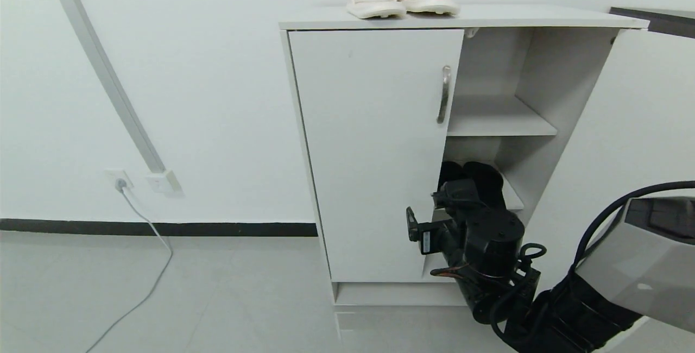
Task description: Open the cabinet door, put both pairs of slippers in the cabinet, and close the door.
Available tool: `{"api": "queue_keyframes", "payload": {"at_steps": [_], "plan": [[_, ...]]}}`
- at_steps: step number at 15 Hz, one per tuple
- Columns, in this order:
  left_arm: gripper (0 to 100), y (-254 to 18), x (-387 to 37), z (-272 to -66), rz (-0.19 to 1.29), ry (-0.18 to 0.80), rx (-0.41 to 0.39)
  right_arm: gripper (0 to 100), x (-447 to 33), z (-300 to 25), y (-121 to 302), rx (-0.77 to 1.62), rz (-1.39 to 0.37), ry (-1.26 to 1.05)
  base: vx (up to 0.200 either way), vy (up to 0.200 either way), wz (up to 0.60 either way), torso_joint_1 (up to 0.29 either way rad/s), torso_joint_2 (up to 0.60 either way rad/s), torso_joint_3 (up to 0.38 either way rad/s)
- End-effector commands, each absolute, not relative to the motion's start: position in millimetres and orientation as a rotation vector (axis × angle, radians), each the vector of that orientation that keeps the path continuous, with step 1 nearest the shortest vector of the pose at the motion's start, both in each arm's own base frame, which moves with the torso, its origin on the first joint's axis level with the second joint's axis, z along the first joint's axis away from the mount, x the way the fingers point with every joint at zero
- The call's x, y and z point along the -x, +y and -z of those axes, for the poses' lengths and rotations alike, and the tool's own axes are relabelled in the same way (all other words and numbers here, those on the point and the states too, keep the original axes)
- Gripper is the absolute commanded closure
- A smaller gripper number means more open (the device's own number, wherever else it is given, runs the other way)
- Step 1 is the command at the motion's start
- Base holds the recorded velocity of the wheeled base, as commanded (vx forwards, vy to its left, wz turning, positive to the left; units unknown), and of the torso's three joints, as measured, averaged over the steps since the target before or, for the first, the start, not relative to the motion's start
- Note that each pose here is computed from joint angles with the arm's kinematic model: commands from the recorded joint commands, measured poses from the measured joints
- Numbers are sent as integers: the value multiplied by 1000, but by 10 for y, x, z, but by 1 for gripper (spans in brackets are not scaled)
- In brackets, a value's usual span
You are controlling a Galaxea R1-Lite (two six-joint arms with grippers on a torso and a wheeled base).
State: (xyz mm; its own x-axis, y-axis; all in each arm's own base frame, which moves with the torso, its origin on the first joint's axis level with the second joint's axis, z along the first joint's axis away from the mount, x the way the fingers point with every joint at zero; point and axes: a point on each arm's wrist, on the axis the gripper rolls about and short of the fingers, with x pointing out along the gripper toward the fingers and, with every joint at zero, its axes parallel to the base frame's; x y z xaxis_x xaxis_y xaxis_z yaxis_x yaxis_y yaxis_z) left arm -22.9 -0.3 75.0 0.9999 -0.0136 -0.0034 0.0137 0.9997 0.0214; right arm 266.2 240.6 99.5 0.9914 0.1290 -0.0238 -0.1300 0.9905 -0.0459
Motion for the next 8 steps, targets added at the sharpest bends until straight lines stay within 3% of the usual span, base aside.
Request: {"api": "queue_keyframes", "payload": {"at_steps": [1,8], "plan": [[100,-3,228,-750,14,4,-23,0,-2654,-976,2401,54,-131,27,0,0,0,0,0,0],[100,-3,228,-750,14,4,-21,0,-2654,-965,2402,75,-133,27,0,0,0,0,0,0]]}}
